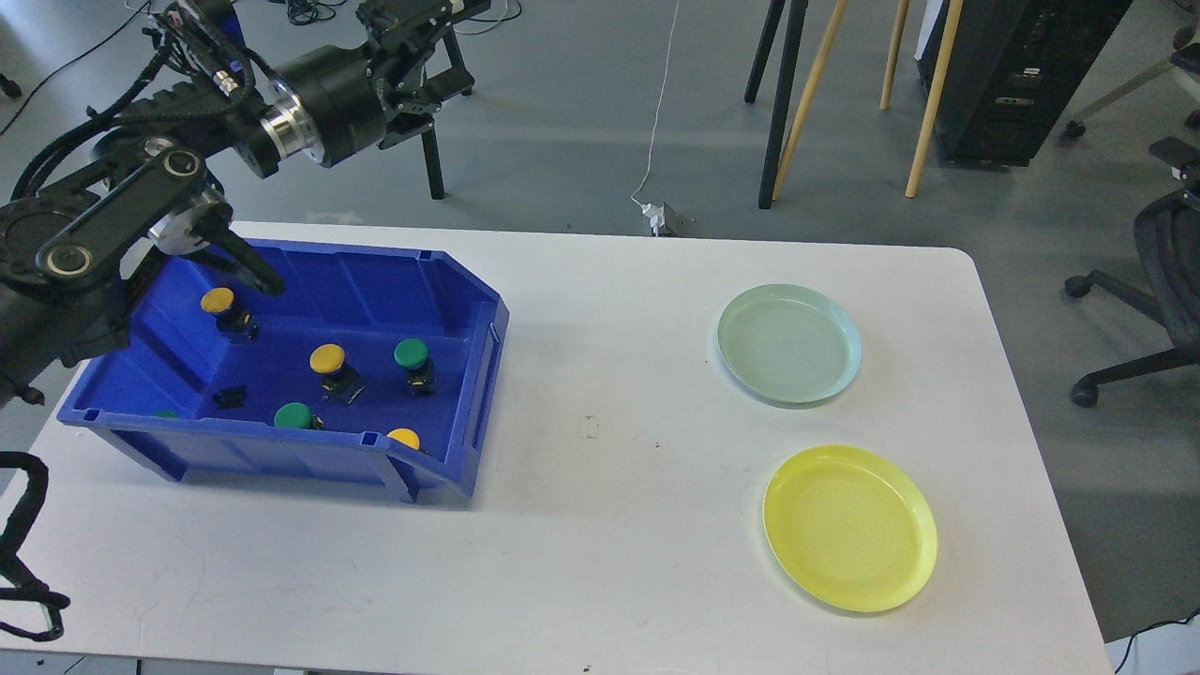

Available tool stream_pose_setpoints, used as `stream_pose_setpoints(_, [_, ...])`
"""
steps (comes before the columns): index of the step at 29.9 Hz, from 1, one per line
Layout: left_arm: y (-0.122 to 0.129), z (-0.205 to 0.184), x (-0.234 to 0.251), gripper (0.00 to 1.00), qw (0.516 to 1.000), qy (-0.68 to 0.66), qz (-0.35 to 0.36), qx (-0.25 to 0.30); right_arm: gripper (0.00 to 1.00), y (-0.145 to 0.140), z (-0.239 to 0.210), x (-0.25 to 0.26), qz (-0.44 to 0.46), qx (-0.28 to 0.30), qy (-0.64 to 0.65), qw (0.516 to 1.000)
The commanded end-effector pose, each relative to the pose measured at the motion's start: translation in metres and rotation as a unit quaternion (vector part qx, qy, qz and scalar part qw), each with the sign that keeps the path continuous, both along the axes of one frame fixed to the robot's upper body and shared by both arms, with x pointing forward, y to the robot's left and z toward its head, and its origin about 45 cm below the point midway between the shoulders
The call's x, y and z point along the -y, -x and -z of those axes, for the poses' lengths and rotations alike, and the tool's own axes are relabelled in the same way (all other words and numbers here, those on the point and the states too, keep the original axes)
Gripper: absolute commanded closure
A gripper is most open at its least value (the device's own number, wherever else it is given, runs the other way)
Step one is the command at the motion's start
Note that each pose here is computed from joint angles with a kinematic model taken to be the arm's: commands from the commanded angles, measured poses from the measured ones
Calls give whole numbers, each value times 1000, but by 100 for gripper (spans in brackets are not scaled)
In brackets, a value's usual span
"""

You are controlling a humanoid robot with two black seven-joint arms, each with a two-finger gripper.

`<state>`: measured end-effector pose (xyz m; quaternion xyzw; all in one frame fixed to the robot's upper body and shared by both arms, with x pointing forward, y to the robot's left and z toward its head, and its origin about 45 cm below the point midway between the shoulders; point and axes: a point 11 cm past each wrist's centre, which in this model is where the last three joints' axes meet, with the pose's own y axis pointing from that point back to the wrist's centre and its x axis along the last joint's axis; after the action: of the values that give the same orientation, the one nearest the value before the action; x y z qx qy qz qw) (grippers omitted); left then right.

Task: Pass button and place on color plate
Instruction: 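Move the left gripper over the blue bin toward the buttons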

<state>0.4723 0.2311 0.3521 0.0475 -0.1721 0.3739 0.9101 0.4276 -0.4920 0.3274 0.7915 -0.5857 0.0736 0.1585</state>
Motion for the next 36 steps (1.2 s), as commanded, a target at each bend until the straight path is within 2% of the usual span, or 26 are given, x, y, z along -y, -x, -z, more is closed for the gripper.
stream_pose_setpoints(1, [3,-15,-3,0,998,41,17,39,1,-7,7,-18,-17,-1,-15,1000])
stream_pose_setpoints(6, [3,-25,6,0,996,70,29,54,1,-8,-5,-15,-8,25,-39,999])
stream_pose_setpoints(14, [-15,-24,4,0,990,134,-14,36,1,21,27,2,5,-8,-48,999])
stream_pose_setpoints(17, [-16,-22,10,0,993,109,-10,35,1,36,35,12,11,-15,-48,999])
stream_pose_setpoints(21, [-16,4,10,0,1000,-13,-13,19,1,50,43,24,14,-25,-28,999])
stream_pose_setpoints(24, [-13,3,-12,0,999,-48,-5,12,1,51,42,25,15,-20,-26,999])
stream_pose_setpoints(29, [-27,-20,-72,0,994,-72,-82,23,1,48,34,26,17,-7,-31,999])
stream_pose_setpoints(32, [-33,-20,-53,0,996,-31,-78,24,1,47,32,25,16,-3,-33,999])
stream_pose_setpoints(36, [-35,-23,-62,0,993,51,-106,5,1,42,26,20,16,13,-49,999])
